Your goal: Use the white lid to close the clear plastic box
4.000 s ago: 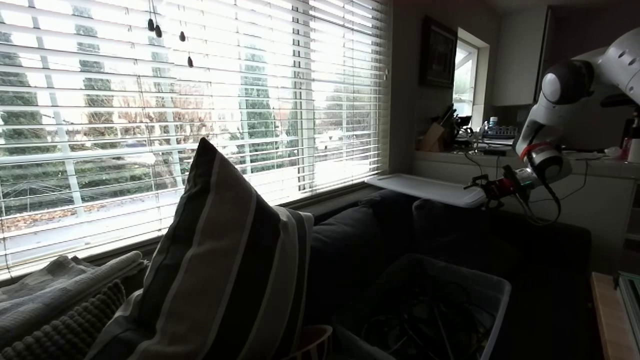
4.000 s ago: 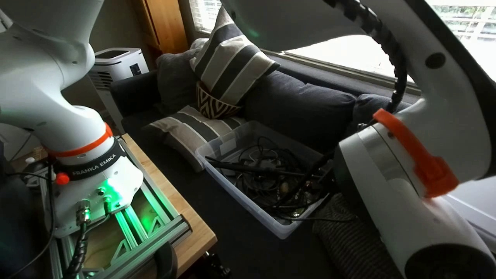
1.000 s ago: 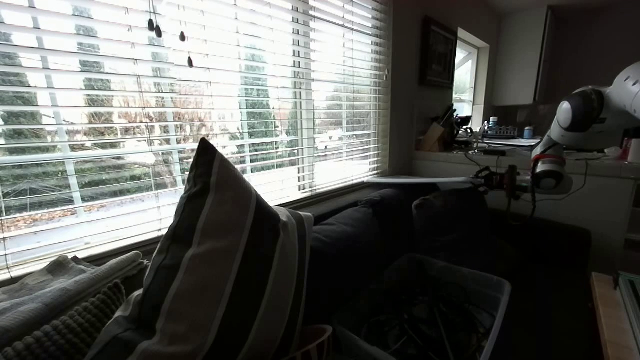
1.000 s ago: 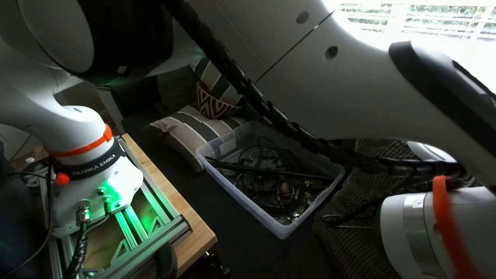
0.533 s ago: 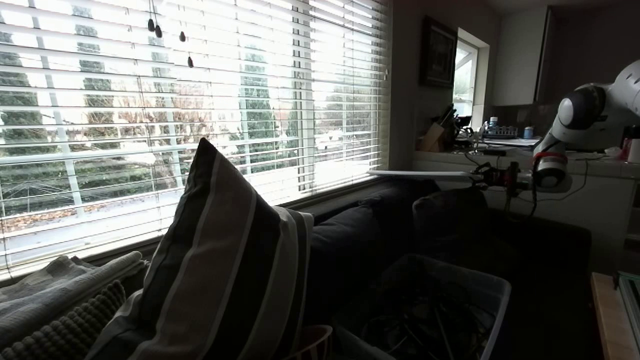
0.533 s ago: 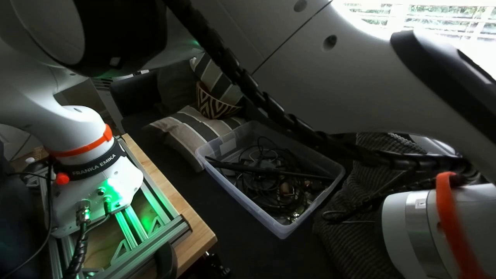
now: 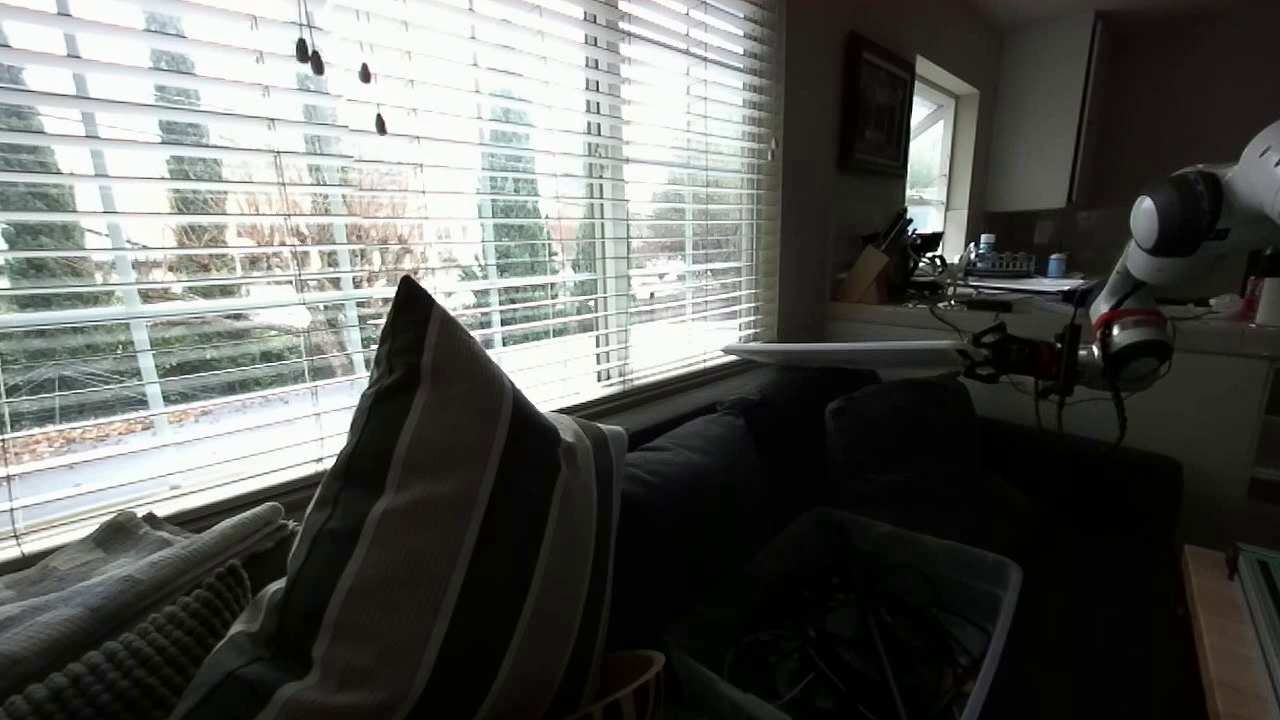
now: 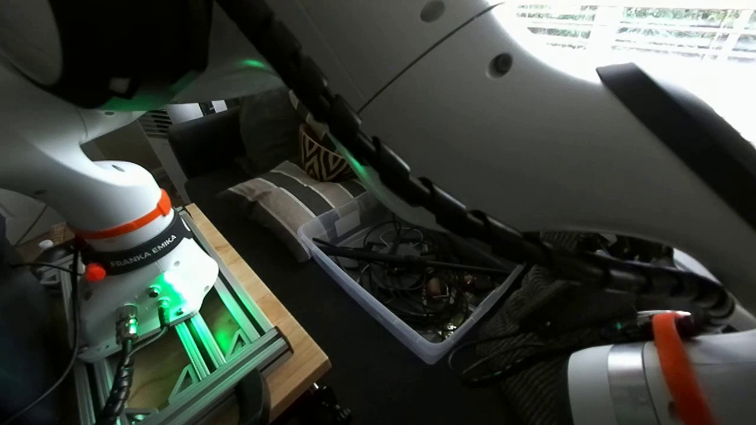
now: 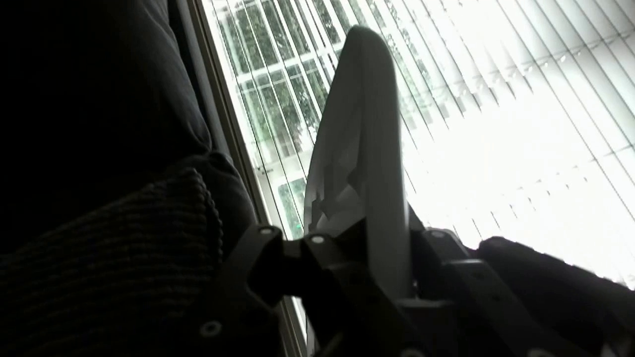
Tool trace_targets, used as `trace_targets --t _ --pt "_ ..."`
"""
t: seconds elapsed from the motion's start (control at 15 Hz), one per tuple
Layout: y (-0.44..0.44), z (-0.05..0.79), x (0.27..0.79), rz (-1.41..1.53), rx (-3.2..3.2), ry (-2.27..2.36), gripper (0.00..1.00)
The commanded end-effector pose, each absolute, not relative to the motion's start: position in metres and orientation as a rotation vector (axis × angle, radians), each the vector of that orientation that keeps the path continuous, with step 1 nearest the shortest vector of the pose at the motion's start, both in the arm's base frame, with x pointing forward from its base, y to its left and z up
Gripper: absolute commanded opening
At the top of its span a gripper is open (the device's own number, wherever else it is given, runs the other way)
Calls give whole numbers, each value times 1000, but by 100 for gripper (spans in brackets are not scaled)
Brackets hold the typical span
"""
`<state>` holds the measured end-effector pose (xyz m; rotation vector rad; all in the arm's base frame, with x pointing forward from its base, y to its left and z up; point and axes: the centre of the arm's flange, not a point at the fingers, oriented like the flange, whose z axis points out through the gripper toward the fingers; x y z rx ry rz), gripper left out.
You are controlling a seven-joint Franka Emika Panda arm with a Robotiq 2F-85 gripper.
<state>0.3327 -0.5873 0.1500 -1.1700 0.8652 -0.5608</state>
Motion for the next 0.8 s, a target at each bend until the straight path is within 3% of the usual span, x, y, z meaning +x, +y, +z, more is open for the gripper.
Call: trace_targets --t 0.0,0.73 --pt "-559 160 307 -482 -1212 763 2" --pt "-468 204 284 -277 -1610 408 2"
